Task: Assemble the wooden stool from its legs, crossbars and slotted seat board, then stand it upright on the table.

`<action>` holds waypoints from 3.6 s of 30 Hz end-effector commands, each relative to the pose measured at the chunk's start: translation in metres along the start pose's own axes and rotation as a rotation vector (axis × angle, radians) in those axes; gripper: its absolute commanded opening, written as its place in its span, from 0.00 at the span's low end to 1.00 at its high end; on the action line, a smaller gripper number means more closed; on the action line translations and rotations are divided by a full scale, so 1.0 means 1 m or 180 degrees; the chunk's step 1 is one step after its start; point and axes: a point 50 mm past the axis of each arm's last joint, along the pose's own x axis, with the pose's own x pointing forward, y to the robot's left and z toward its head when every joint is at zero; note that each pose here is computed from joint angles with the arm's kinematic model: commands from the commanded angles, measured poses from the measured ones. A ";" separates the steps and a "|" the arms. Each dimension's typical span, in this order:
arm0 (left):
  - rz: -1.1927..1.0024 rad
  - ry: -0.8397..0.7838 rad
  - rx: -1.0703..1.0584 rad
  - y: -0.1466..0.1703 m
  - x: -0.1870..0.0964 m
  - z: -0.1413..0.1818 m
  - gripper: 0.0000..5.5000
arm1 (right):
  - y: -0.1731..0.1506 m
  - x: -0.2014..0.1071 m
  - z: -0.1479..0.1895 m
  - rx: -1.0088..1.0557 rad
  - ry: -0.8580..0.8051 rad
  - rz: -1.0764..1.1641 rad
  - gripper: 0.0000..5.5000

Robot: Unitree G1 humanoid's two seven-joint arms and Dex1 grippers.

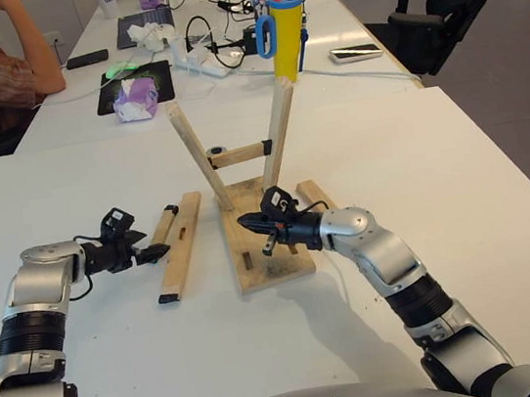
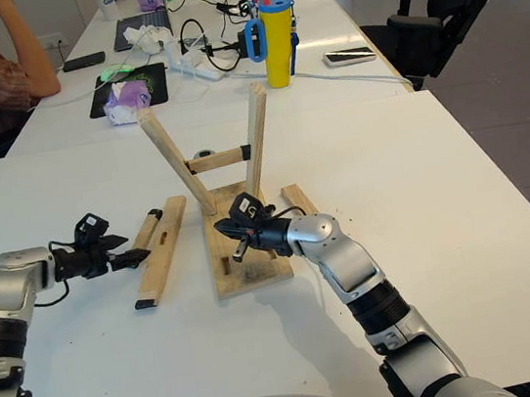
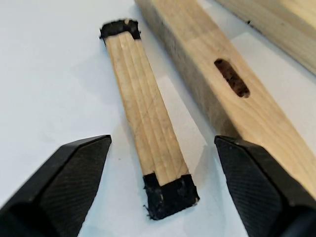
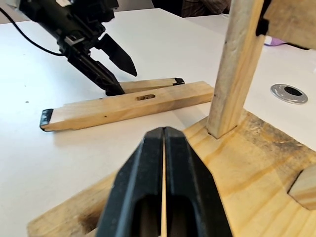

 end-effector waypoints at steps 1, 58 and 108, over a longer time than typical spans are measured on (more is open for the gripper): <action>0.0047 -0.0001 -0.0327 -0.001 0.004 -0.013 0.71 | -0.001 0.000 -0.002 0.0035 0.0017 -0.0052 0.00; 0.0444 -0.3550 0.1997 -0.121 -0.035 0.186 0.24 | -0.051 -0.067 0.143 0.1888 -0.2477 0.0006 0.52; 0.0112 -0.3654 0.1123 -0.124 -0.034 0.149 0.65 | -0.071 -0.125 0.018 0.1806 -0.1232 -0.1846 0.08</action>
